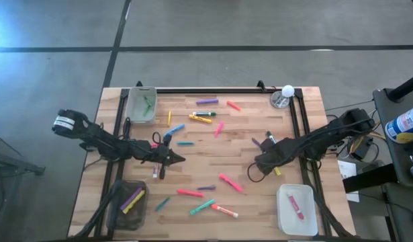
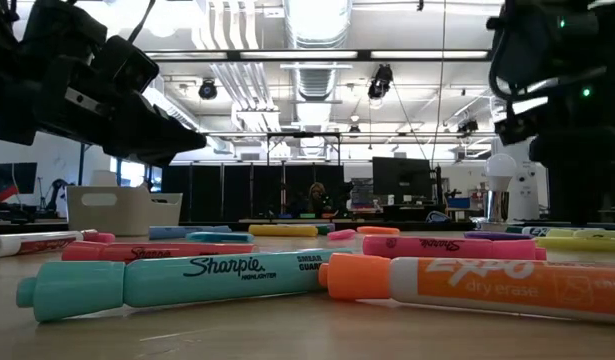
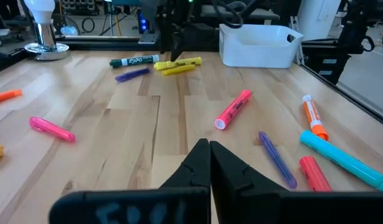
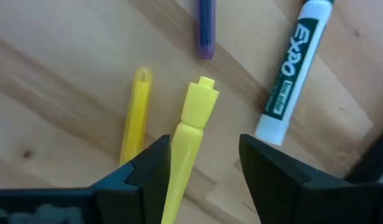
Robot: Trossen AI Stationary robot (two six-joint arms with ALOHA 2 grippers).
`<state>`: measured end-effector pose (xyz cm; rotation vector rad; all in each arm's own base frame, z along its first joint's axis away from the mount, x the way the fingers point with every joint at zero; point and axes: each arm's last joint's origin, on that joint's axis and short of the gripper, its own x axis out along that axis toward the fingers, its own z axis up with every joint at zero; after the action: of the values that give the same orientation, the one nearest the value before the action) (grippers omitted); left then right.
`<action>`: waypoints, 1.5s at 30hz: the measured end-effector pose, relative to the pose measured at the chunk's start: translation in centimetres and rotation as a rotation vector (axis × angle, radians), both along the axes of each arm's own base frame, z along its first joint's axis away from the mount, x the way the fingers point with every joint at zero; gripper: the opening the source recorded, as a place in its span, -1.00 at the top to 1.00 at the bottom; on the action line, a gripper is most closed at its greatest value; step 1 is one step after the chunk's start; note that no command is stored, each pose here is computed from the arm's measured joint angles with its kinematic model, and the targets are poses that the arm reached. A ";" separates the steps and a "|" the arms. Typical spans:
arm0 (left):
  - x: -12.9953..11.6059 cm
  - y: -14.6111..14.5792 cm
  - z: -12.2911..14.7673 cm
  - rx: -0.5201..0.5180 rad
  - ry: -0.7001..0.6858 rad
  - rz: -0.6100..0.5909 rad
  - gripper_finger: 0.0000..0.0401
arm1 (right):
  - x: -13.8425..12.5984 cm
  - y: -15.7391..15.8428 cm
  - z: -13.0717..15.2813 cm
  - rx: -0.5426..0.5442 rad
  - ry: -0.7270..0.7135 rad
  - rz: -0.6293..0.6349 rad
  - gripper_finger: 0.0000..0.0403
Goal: Pick & Place Markers
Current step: Put the bottom green marker pen into the white bin
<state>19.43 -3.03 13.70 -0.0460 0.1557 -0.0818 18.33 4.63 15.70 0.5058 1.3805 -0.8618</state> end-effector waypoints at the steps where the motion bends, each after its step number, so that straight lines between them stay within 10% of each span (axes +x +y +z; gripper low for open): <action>1: 0.0 0.0 0.0 0.000 0.001 0.000 1.00 | -0.2 -0.2 -0.2 0.009 -0.019 -0.008 0.09; 31: 0.0 0.0 -0.2 -0.016 0.016 0.003 1.00 | -3.4 -6.0 -2.4 -0.069 -0.126 -0.200 0.12; 45: -0.1 0.0 -0.3 -0.016 0.037 0.003 1.00 | -3.0 -6.0 -2.1 0.047 -0.122 -0.153 0.69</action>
<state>19.35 -3.03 13.39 -0.0638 0.1920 -0.0788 15.28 -1.37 13.59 0.6964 1.2647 -0.9080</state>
